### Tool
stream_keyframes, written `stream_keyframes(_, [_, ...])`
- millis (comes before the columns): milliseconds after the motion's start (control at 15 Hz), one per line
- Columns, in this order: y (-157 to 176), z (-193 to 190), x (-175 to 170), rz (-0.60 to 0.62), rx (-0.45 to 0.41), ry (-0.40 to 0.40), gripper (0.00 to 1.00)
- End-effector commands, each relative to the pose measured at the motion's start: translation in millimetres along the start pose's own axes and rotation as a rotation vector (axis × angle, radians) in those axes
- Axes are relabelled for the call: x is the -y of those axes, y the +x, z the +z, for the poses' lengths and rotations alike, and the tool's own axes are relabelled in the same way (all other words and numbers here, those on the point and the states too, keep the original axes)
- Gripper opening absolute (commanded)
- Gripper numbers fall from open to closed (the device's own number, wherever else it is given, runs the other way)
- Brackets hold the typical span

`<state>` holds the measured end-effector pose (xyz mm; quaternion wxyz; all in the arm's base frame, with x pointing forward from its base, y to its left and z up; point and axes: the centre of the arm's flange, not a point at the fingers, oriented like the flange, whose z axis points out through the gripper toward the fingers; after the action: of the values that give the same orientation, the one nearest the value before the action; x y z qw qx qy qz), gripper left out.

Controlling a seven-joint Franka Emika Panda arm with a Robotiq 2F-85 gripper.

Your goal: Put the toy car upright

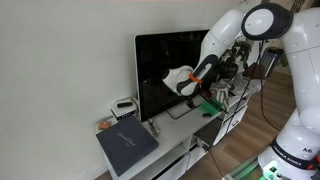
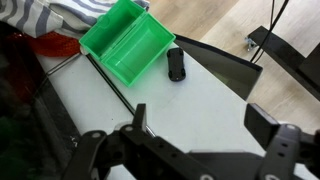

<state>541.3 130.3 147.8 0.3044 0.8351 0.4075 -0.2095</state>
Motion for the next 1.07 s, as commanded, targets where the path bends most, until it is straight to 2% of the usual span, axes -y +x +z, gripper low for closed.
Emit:
stream_keyframes(0, [2,-1,2,-0.003,0.027,-0.019,1.0])
stream_keyframes(467, [16,22,46,-0.039,0.118,-0.041,1.0])
stream_keyframes(933, [20,75,73,0.012,0.216,-0.068,1.0])
stream_keyframes(1000, [23,63,69,0.001,0.192,-0.022,1.0])
